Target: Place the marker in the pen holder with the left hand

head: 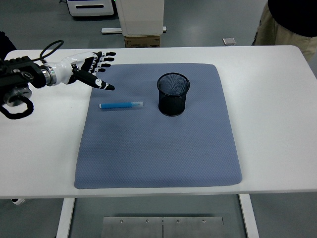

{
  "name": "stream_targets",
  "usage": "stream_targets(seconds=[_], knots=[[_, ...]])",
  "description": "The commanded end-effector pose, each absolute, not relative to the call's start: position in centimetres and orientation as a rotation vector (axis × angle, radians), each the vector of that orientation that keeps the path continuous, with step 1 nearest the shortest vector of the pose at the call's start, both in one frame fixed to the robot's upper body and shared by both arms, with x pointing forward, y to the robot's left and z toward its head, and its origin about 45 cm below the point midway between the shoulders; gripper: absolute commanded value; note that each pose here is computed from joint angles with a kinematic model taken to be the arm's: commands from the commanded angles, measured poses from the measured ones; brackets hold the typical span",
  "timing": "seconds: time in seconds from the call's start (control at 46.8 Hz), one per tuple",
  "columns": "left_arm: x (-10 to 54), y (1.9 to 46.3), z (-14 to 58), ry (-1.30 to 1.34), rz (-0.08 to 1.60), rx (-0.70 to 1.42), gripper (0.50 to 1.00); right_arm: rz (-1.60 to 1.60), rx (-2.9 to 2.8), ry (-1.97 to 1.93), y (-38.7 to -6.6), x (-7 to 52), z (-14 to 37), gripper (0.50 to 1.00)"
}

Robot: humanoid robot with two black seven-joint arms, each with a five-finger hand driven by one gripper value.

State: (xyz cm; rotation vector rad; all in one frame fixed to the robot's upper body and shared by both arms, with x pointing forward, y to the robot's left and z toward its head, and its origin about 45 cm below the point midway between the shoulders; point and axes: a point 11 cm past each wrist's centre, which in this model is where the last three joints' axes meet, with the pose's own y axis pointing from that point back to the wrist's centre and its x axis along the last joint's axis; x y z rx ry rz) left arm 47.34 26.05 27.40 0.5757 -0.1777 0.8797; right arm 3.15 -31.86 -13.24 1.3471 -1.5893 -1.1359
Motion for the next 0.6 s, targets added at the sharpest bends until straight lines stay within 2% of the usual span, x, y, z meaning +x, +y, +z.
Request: stream_targets(seconds=[0.0,0.363,0.577], knots=[[47.1,25.3,27.9,-0.203,0.840,0.610,1.000,-1.136,1.347,-1.589,-31.9,3.1,-13.2,1.000],[45.8,22.0,25.9,-0.445,0.528,0.927,1.000,-1.135,1.348,-1.590,-31.9,3.2,-13.2,1.000],[46.3,21.6,27.0,-0.535,0.483,0.981,1.000,-1.136,1.347,-1.589,-31.9,3.1,-13.2,1.000]])
